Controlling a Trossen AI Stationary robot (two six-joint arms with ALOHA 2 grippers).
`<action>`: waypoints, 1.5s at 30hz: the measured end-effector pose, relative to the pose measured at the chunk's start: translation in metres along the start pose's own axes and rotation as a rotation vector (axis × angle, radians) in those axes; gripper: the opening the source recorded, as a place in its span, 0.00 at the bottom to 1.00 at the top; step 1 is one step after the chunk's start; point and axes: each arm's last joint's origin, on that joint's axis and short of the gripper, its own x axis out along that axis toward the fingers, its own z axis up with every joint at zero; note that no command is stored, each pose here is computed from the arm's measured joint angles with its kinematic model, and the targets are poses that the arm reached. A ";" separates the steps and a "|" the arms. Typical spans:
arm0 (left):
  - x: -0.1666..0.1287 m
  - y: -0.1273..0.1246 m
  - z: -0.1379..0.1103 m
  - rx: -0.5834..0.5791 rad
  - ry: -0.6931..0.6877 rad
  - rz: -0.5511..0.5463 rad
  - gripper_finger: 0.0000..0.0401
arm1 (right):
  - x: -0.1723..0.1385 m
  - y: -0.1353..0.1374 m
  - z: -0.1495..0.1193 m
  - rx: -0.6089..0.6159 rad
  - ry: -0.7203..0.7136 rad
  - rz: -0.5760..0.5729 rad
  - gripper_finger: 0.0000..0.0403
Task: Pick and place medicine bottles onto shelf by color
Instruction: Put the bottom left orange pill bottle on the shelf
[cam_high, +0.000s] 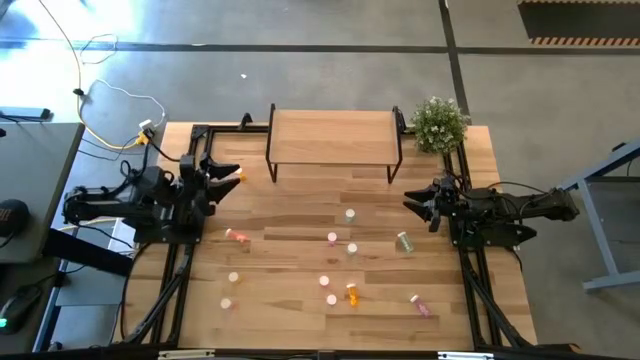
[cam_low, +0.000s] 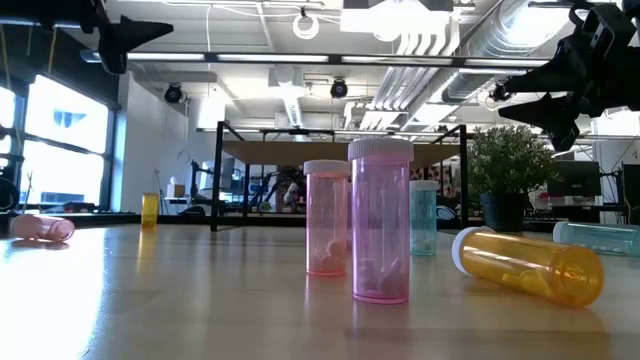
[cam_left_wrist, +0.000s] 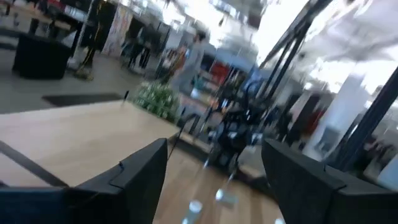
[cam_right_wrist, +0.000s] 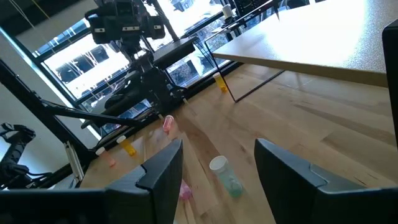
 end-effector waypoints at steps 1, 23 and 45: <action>0.001 -0.002 0.003 0.000 0.032 0.003 0.62 | 0.000 0.000 0.000 0.000 0.000 0.000 0.47; 0.002 -0.047 -0.035 -0.118 0.892 -0.339 0.61 | 0.000 0.000 0.000 0.000 0.000 0.000 0.47; -0.017 -0.087 -0.012 -0.193 1.157 -0.358 0.61 | 0.000 0.000 0.000 0.000 0.000 0.000 0.47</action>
